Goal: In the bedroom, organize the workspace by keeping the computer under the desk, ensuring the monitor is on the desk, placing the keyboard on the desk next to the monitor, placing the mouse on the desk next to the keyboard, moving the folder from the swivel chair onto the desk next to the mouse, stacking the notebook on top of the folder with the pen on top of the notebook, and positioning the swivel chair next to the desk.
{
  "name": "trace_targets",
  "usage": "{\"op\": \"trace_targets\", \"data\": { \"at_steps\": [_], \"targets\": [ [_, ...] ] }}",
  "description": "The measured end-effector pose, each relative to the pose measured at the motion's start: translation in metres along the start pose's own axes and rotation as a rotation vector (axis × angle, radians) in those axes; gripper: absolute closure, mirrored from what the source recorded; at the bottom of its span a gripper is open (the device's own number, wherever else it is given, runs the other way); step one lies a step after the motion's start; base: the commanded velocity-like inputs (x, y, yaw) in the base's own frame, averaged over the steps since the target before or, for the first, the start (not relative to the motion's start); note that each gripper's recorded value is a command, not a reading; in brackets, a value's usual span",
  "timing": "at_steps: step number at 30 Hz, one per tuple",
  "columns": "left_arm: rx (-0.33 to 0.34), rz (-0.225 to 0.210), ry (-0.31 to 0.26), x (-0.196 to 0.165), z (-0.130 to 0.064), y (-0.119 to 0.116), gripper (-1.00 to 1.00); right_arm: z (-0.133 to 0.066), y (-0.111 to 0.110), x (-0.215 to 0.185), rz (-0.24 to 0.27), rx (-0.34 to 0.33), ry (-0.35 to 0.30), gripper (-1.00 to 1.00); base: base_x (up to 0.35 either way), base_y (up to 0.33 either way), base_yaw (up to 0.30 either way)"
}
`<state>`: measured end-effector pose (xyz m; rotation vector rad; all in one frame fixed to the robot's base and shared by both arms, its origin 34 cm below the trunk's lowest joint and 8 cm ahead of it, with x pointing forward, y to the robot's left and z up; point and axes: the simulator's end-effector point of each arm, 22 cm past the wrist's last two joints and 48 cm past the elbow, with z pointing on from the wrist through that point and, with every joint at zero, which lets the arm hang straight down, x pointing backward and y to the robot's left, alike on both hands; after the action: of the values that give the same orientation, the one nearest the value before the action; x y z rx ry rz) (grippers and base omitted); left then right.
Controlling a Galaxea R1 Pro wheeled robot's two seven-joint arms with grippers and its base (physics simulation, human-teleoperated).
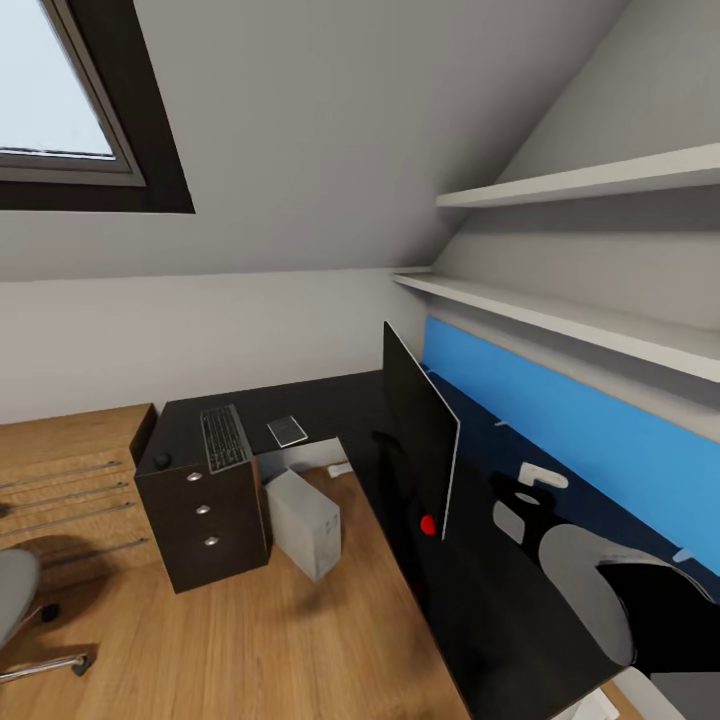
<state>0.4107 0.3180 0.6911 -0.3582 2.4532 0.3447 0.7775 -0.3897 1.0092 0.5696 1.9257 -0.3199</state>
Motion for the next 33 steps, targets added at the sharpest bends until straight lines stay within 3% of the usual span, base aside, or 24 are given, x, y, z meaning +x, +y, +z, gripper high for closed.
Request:
{"op": "trace_targets", "data": {
  "at_steps": [18,33],
  "targets": [
    [-0.004,-0.002,0.0,-0.0001,0.0003,0.0017,-1.0,-0.0011,0.0031,0.0012,-0.001,-0.005,0.002,-1.0,0.0,0.0,0.237],
    [-0.004,-0.002,0.0,-0.0001,0.0003,0.0017,-1.0,-0.0013,0.0048,-0.0008,-0.023,-0.01,-0.008,-1.0,0.0,0.0,0.154]
  ]
}}
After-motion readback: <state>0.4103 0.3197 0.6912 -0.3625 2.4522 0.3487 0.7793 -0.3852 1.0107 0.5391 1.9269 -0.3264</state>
